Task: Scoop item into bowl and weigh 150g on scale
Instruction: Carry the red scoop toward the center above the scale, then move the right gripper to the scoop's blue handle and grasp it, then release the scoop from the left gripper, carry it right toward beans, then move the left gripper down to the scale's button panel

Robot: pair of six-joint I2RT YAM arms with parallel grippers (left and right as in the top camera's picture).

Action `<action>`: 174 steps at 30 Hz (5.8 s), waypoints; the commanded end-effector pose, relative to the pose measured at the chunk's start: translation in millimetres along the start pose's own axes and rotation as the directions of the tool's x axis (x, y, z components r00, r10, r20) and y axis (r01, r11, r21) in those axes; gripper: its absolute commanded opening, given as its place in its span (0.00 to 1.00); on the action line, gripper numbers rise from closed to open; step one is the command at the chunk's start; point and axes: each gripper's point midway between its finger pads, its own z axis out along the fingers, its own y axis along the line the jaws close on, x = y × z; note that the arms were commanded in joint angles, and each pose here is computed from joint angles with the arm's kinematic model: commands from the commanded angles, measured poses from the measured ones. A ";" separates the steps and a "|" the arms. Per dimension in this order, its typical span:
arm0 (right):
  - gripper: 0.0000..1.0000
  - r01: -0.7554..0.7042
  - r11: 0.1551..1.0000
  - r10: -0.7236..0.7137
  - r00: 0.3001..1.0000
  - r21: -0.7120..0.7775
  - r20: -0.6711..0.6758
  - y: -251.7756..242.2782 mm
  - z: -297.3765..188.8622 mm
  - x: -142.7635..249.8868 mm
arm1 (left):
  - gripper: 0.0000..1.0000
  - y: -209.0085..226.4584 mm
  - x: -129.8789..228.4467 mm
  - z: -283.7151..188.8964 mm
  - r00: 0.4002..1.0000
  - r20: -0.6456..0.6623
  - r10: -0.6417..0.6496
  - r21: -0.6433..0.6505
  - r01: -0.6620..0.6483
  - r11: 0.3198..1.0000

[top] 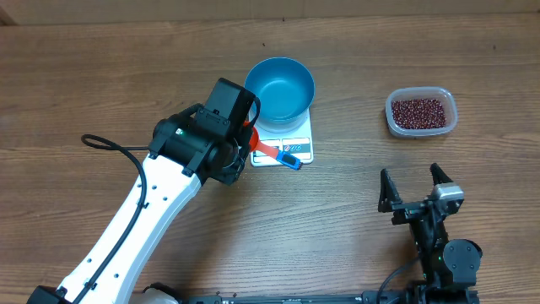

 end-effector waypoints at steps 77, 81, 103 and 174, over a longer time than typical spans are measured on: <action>0.72 -0.836 0.451 0.404 0.504 -0.313 -0.763 164.4 52.9 -92.7 | 0.04 -51.6 111.5 -2.0 0.883 -0.435 -0.176 0.053 0.221 0.974; 0.56 -0.825 0.471 0.412 0.519 -0.313 -0.749 161.6 57.1 -90.9 | 0.05 -52.2 111.6 -2.2 0.882 -0.436 -0.179 0.054 0.225 0.973; 0.04 -0.846 0.480 0.413 0.450 -0.231 -0.792 159.2 64.3 -65.9 | 0.71 -52.0 111.4 -2.1 0.880 -0.437 -0.187 0.050 0.231 0.972; 0.04 -0.388 0.888 0.457 0.689 0.245 -0.563 43.3 57.8 -103.3 | 0.04 -47.0 57.5 33.3 -0.077 0.205 0.976 -0.075 -0.995 -0.062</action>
